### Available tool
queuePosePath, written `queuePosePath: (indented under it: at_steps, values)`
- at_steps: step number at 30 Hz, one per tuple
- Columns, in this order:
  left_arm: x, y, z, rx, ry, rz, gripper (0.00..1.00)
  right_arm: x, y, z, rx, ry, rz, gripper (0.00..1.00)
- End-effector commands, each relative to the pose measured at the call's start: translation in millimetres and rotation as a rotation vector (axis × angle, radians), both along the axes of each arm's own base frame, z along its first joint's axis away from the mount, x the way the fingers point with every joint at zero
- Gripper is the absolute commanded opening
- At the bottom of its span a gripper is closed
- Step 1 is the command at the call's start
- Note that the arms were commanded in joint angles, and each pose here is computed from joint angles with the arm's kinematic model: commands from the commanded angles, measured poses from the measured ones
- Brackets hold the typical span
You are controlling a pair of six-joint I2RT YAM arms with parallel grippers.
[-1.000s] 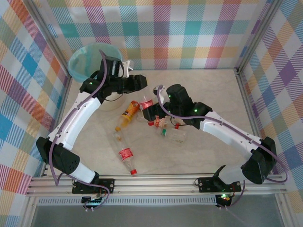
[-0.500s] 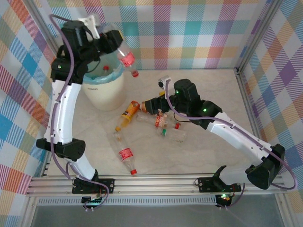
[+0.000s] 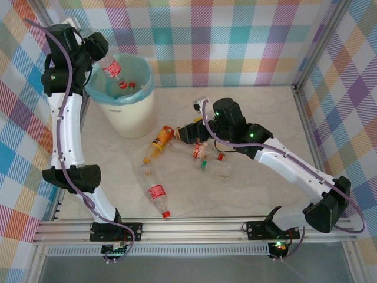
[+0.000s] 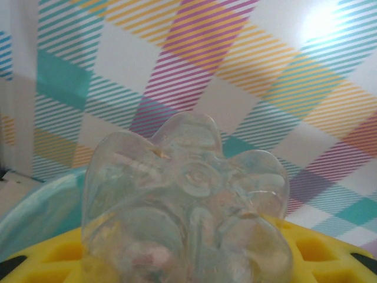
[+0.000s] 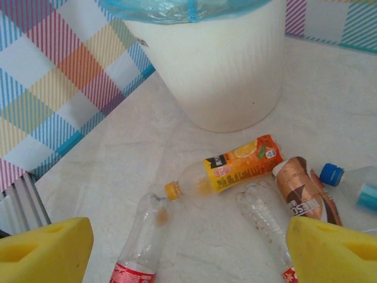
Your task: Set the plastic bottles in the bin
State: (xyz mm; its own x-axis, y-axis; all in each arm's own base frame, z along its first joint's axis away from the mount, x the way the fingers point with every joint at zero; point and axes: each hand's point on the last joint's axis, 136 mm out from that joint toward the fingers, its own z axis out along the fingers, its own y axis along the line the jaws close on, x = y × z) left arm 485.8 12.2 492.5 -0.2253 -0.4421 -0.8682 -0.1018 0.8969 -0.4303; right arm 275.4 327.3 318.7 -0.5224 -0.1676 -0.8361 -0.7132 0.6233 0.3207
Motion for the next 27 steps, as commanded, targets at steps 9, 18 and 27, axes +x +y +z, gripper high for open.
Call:
queuePosePath:
  at_steps: [9,18,27]
  values:
    - [29.8,-9.0,-118.3,0.046,0.220,-0.096,0.16,-12.6,11.3,-11.5,0.025,0.093,0.052,0.85]
    - [28.6,-12.7,-186.7,0.061,0.322,-0.135,0.15,-11.0,16.1,-26.7,0.009,0.137,0.055,0.84]
    - [29.5,-17.1,-203.5,0.032,0.338,-0.173,0.36,-9.6,22.7,-30.8,0.014,0.160,0.069,0.84]
